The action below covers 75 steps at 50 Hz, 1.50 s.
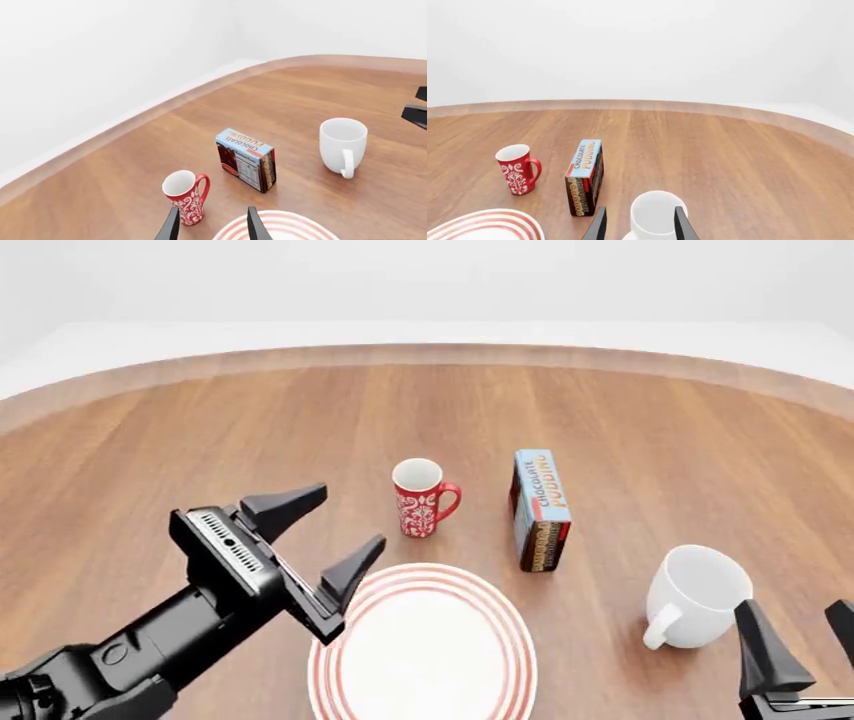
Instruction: Pick up the white mug and put it on the plate, and put the chocolate pudding to the right of the plate.
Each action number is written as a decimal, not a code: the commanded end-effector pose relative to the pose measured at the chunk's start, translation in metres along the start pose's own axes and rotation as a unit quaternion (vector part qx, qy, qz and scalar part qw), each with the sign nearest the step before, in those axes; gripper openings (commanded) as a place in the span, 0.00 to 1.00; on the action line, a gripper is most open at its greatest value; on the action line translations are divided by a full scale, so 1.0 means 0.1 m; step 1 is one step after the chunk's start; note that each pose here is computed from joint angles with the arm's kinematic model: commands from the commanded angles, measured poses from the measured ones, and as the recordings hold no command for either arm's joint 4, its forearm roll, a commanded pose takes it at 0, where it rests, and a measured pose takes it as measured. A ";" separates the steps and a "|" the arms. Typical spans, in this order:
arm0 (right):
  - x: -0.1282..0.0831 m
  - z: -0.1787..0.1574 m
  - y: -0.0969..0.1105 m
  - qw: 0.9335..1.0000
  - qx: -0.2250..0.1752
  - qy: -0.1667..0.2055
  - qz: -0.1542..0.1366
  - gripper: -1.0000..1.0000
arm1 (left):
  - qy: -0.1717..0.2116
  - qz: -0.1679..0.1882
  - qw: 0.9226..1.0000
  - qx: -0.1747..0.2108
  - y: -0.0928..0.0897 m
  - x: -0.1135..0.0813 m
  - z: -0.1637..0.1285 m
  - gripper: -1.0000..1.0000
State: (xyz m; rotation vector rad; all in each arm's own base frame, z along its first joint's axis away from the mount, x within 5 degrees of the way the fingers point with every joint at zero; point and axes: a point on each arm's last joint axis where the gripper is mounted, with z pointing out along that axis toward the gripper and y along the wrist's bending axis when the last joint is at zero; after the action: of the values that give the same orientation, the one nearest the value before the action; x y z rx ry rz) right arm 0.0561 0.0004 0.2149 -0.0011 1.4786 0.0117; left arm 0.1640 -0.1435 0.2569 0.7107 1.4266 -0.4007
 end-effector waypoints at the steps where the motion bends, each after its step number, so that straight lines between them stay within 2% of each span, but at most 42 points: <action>1: 0.00 0.00 0.00 1.000 0.000 0.000 0.000 1.00 | 0.004 0.001 1.000 0.020 -0.09 0.00 0.13 1.00; 28: 0.00 0.00 0.00 1.000 -0.001 0.000 0.000 1.00 | 0.024 0.015 0.997 0.071 -0.36 0.04 0.45 1.00; 49: 0.00 0.00 0.00 1.000 -0.002 0.001 0.000 1.00 | 0.029 0.017 0.994 0.108 -0.57 -0.03 0.65 1.00; 57: 0.00 0.00 0.00 1.000 -0.002 0.001 0.000 1.00 | 0.035 0.023 0.990 0.133 -0.73 -0.07 0.74 1.00; 75: 0.00 0.00 0.00 1.000 -0.002 0.001 0.000 1.00 | 0.046 0.026 0.985 0.163 -0.94 -0.14 0.87 1.00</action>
State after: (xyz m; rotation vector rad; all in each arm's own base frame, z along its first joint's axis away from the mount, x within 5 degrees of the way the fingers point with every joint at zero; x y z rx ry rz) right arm 0.0561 0.0007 0.2145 -0.0047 1.4800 0.0142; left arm 0.1703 -0.2572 0.2496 1.0036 1.4379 -0.5544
